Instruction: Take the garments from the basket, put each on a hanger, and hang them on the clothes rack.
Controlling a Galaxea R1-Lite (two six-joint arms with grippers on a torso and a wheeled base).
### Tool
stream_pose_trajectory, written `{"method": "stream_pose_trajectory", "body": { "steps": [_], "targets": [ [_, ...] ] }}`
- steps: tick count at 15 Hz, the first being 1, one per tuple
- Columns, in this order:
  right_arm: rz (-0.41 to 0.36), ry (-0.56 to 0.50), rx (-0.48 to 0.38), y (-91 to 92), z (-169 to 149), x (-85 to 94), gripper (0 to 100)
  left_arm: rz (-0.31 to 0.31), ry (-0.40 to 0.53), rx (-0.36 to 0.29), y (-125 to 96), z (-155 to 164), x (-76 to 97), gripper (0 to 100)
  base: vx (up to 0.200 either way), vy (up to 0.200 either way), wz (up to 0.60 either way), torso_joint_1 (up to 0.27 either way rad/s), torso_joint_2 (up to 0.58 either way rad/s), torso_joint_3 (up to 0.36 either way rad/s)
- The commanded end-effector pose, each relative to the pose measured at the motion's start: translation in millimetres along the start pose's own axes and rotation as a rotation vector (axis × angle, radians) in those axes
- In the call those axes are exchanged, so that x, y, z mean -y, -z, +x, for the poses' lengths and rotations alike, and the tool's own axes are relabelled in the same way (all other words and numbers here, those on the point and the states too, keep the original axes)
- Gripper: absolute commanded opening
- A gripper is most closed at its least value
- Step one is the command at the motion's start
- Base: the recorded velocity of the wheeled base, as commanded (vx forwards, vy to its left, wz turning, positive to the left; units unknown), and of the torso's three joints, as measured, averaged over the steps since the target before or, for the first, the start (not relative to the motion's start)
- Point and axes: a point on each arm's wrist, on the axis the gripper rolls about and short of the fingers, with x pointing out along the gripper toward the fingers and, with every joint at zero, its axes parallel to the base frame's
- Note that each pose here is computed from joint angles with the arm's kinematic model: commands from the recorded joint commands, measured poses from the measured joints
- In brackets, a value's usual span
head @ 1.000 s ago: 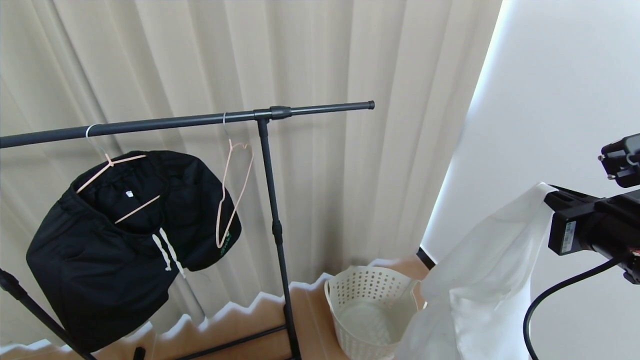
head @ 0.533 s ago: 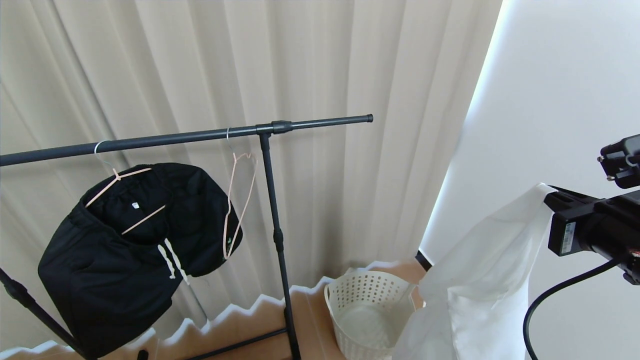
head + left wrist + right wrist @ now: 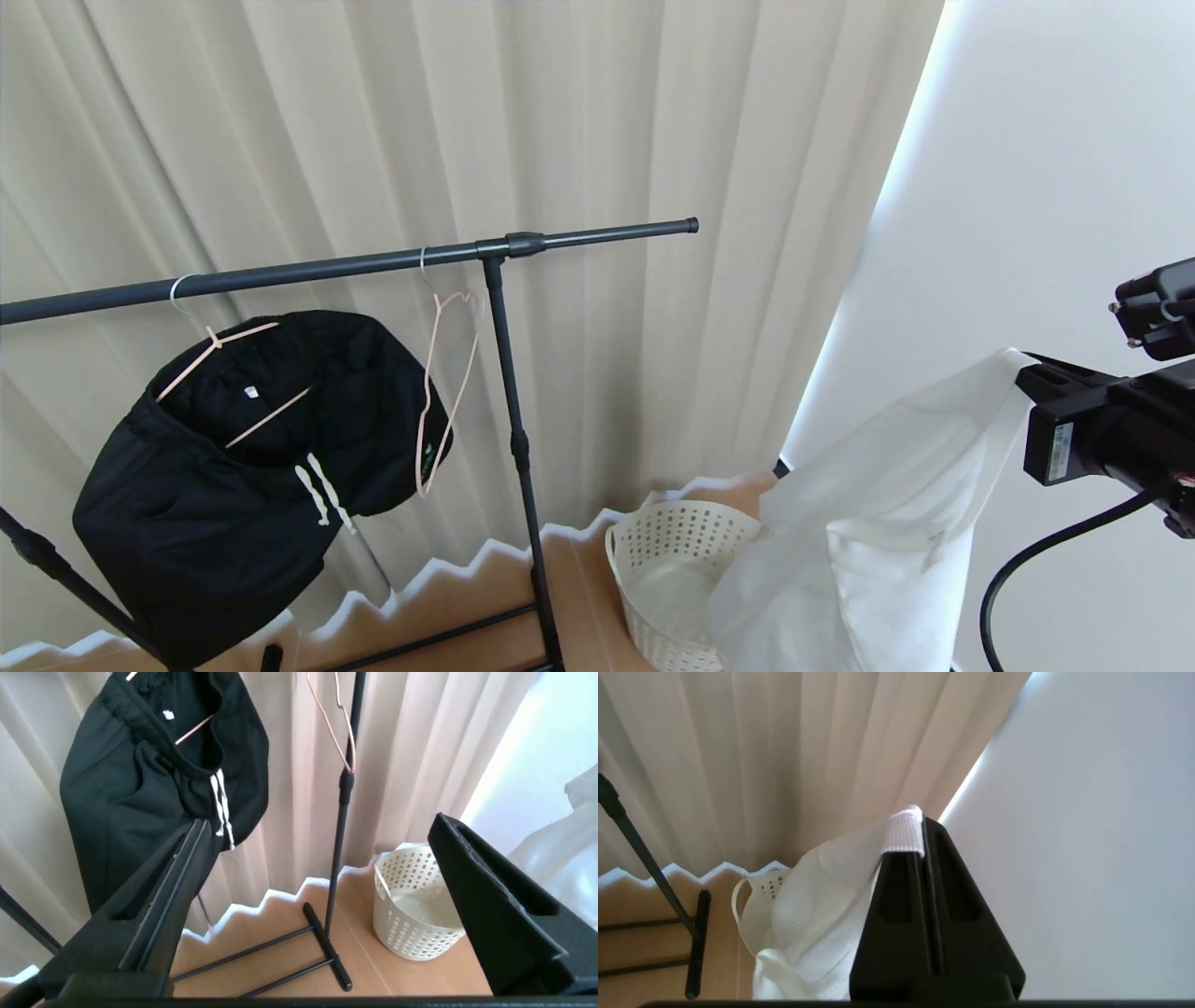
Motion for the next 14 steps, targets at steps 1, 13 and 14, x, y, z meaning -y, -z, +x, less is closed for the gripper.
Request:
{"method": "stream_pose_trajectory", "body": {
  "steps": [1, 13, 14],
  "targets": [
    [-0.002, 0.000, 0.006, -0.1, -2.6, 1.0, 0, 0.000, 0.000, 0.000, 0.1, 0.0, 0.0, 100, 0.000, 0.000, 0.00, 0.000, 0.00, 0.000],
    [-0.003, -0.002, 0.007, 1.0, -4.6, 1.3, 0, 0.002, 0.000, 0.001, -0.3, -0.1, 0.0, 100, -0.017, 0.000, 0.35, 0.000, 0.00, 0.000],
    [-0.002, -0.002, 0.005, 1.5, -4.7, 1.3, 0, 0.002, 0.000, 0.001, 0.1, -0.1, 0.0, 100, -0.200, 0.000, 0.00, 0.002, 0.00, -0.002]
  ]
}}
